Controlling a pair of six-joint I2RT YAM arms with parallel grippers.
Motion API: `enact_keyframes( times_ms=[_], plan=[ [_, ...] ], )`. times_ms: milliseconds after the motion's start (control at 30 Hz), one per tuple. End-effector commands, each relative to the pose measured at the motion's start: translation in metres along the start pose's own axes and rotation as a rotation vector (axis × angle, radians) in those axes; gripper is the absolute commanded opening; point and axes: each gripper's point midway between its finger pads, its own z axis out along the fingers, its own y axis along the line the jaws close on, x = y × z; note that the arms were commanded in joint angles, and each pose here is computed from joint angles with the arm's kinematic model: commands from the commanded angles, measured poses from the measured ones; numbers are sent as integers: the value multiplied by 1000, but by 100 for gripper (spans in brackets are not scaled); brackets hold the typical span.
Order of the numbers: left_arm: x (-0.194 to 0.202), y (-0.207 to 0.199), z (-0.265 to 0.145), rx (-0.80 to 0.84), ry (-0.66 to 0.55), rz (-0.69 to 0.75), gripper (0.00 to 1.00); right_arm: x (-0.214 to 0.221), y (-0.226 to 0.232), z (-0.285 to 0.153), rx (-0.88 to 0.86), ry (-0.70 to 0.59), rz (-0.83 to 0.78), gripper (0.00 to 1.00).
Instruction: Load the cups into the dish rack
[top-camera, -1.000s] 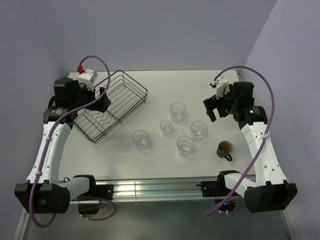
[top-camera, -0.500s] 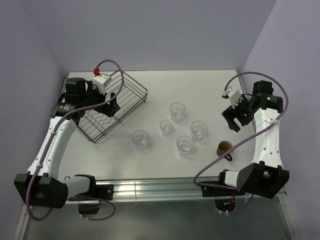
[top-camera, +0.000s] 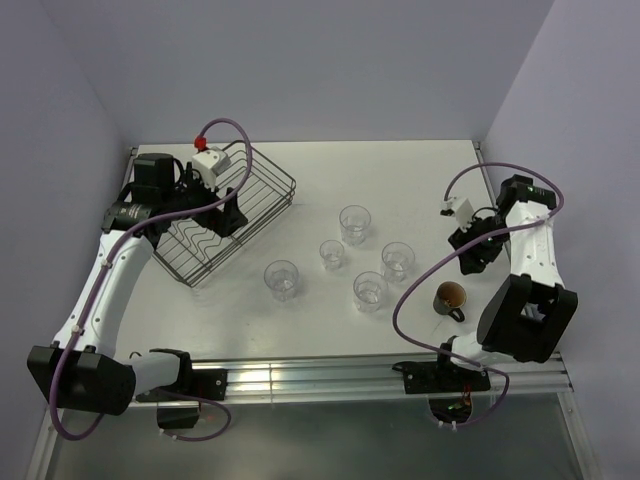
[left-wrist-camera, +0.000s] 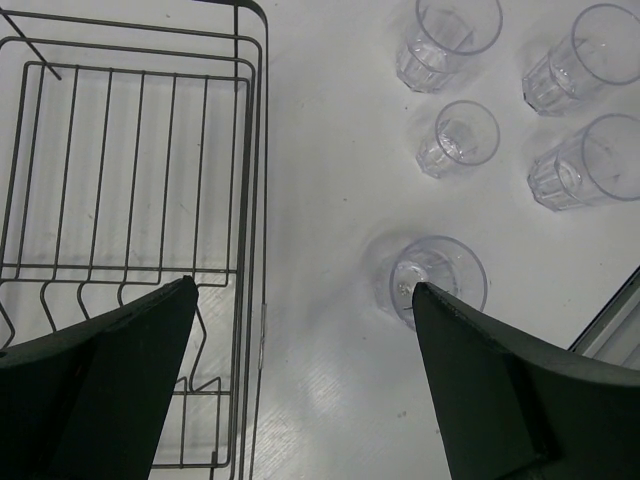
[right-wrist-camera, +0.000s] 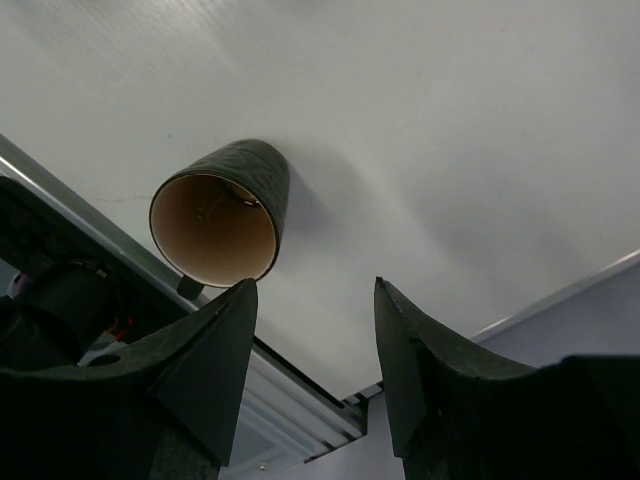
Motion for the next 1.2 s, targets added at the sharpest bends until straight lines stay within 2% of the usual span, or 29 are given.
enact_keyframes(
  times_ms=[0,733,1167],
  plan=[
    [-12,-11,-5,50,-35,41,98,3,4,10,-43,-2,-4,58],
    [-7,-14,2,85,-22,36,99,30,15,61,-108,65,35,60],
    [-1,-15,9,94,-3,17,99,32,16,77,-137,61,47,52]
  ],
)
